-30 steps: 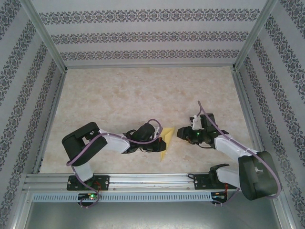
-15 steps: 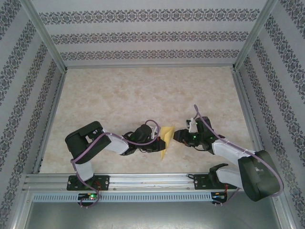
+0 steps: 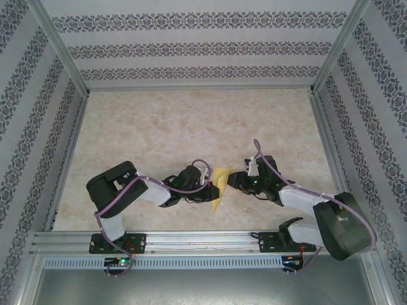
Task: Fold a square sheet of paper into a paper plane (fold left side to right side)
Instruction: Fold the wing for the fifth time at the center of the table.
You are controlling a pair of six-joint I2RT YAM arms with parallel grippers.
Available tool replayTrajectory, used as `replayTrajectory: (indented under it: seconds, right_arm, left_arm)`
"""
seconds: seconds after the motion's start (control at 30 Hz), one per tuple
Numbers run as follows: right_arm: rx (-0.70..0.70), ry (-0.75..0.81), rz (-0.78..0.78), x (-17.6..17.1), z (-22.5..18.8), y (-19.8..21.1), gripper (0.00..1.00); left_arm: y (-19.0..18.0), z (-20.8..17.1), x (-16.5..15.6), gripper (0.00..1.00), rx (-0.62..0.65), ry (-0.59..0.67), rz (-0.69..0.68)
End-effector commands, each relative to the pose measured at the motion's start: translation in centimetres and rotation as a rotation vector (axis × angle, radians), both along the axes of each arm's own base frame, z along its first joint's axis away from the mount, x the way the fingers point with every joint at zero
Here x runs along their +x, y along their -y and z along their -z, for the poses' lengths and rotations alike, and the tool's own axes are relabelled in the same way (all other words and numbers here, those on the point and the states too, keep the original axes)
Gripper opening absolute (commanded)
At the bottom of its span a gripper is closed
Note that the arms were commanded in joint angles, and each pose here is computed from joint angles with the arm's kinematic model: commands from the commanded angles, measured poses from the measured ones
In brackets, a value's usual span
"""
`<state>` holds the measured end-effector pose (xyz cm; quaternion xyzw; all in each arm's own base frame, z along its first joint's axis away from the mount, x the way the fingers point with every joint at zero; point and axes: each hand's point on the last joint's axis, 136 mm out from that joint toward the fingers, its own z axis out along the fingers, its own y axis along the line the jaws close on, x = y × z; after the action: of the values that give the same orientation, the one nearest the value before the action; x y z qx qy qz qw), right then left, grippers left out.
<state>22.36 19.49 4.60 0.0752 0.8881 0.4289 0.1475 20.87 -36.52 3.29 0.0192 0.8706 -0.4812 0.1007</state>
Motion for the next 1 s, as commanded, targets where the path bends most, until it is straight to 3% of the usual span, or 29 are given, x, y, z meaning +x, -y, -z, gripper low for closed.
replayTrajectory:
  seconds: [0.0,0.97]
  right_arm:
    - [0.005,0.031,0.010,0.7,-0.2,-0.4,0.43]
    - [-0.024,0.026,0.008,1.4,1.0,-1.6,0.42]
  left_arm:
    - [0.1,-2.2,0.8,0.00,-0.056,0.038,-0.017]
    - [0.1,-1.3,0.9,0.05,-0.056,0.011,-0.033]
